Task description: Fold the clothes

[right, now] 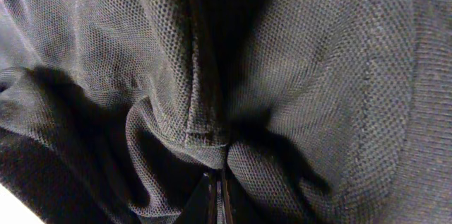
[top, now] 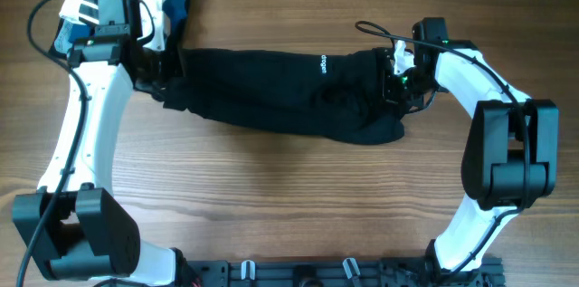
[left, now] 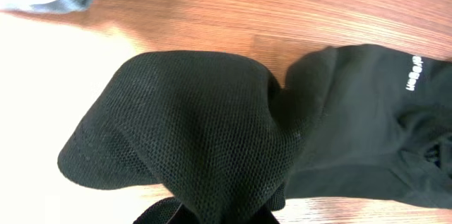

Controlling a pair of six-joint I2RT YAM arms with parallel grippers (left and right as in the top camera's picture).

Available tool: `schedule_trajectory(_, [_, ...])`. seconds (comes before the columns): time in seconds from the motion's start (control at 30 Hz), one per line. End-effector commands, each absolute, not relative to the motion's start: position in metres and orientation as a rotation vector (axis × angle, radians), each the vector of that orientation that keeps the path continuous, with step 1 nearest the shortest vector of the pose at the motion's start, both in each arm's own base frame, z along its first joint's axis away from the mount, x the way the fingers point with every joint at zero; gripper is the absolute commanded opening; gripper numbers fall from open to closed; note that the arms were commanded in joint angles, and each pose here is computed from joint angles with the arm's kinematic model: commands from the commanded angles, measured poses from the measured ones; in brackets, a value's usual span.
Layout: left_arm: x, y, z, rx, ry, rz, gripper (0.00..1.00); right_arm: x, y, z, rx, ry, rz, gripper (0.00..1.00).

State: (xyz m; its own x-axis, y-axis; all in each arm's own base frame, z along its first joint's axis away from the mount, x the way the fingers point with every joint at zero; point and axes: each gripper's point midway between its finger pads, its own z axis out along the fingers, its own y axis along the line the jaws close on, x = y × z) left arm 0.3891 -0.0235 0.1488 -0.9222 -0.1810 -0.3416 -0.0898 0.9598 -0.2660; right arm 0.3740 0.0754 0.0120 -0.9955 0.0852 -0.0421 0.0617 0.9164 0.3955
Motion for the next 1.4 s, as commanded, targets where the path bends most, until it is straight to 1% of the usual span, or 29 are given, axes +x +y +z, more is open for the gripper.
schedule_trajectory(0.0, [0.39, -0.06, 0.15, -0.032, 2.748, -0.362, 0.04, 0.372, 0.072, 0.005, 0.159, 3.037, 0.606, 0.04])
schedule_trajectory(0.03, [0.393, -0.096, 0.141, 0.081, 2.753, -0.387, 0.04, 0.372, 0.072, 0.005, 0.159, 3.036, 0.607, 0.04])
schedule_trajectory(0.07, [0.395, -0.111, 0.135, 0.122, 2.751, -0.399, 0.04, 0.372, 0.072, 0.005, 0.158, 3.036, 0.607, 0.04])
schedule_trajectory(0.27, [0.404, -0.176, 0.106, 0.226, 2.741, -0.461, 0.04, 0.371, 0.072, 0.005, 0.155, 3.039, 0.607, 0.04])
schedule_trajectory(0.33, [0.404, -0.207, 0.096, 0.314, 2.717, -0.504, 0.04, 0.371, 0.072, 0.005, 0.155, 3.039, 0.607, 0.04])
schedule_trajectory(0.43, [0.405, -0.239, 0.095, 0.383, 2.661, -0.544, 0.05, 0.371, 0.072, 0.005, 0.154, 3.04, 0.607, 0.04])
schedule_trajectory(0.5, [0.409, -0.263, 0.104, 0.42, 2.584, -0.583, 0.05, 0.371, 0.072, 0.005, 0.154, 3.04, 0.607, 0.04])
schedule_trajectory(0.53, [0.411, -0.274, 0.11, 0.443, 2.544, -0.6, 0.09, 0.371, 0.072, 0.005, 0.155, 3.04, 0.607, 0.04])
schedule_trajectory(0.57, [0.412, -0.283, 0.114, 0.461, 2.509, -0.614, 0.2, 0.371, 0.072, 0.005, 0.154, 3.04, 0.607, 0.04])
schedule_trajectory(0.6, [0.412, -0.289, 0.117, 0.475, 2.491, -0.623, 0.46, 0.371, 0.072, 0.005, 0.155, 3.04, 0.607, 0.04])
schedule_trajectory(0.63, [0.411, -0.293, 0.118, 0.486, 2.481, -0.628, 0.92, 0.371, 0.072, 0.005, 0.155, 3.041, 0.607, 0.04])
schedule_trajectory(0.67, [0.41, -0.296, 0.119, 0.495, 2.477, -0.631, 1.0, 0.37, 0.072, 0.005, 0.156, 3.043, 0.607, 0.04])
schedule_trajectory(0.77, [0.41, -0.295, 0.118, 0.491, 2.481, -0.616, 1.0, 0.372, 0.075, 0.008, 0.147, 3.031, 0.638, 0.04])
schedule_trajectory(0.83, [0.414, -0.286, 0.119, 0.466, 2.483, -0.61, 1.0, 0.38, 0.077, 0.021, 0.137, 2.994, 0.67, 0.04])
schedule_trajectory(0.97, [0.423, -0.255, 0.131, 0.382, 2.497, -0.584, 1.0, 0.403, 0.064, 0.078, 0.111, 2.861, 0.669, 0.06])
schedule_trajectory(1.0, [0.426, -0.244, 0.135, 0.353, 2.502, -0.573, 1.0, 0.408, 0.056, 0.095, 0.113, 2.82, 0.642, 0.08])
schedule_trajectory(1.03, [0.428, -0.234, 0.138, 0.329, 2.505, -0.565, 1.0, 0.411, 0.048, 0.107, 0.111, 2.794, 0.613, 0.2])
schedule_trajectory(1.13, [0.434, -0.2, 0.14, 0.237, 2.536, -0.519, 1.0, 0.413, 0.023, 0.12, 0.154, 2.764, 0.515, 0.43])
schedule_trajectory(1.2, [0.435, -0.173, 0.134, 0.163, 2.582, -0.475, 1.0, 0.405, 0.011, 0.111, 0.182, 2.804, 0.486, 0.63])
schedule_trajectory(1.23, [0.434, -0.156, 0.129, 0.122, 2.614, -0.449, 1.0, 0.4, 0.008, 0.104, 0.19, 2.83, 0.488, 0.75])
schedule_trajectory(1.37, [0.428, -0.102, 0.113, -0.029, 2.712, -0.319, 1.0, 0.382, 0.007, 0.067, 0.224, 2.934, 0.51, 0.95])
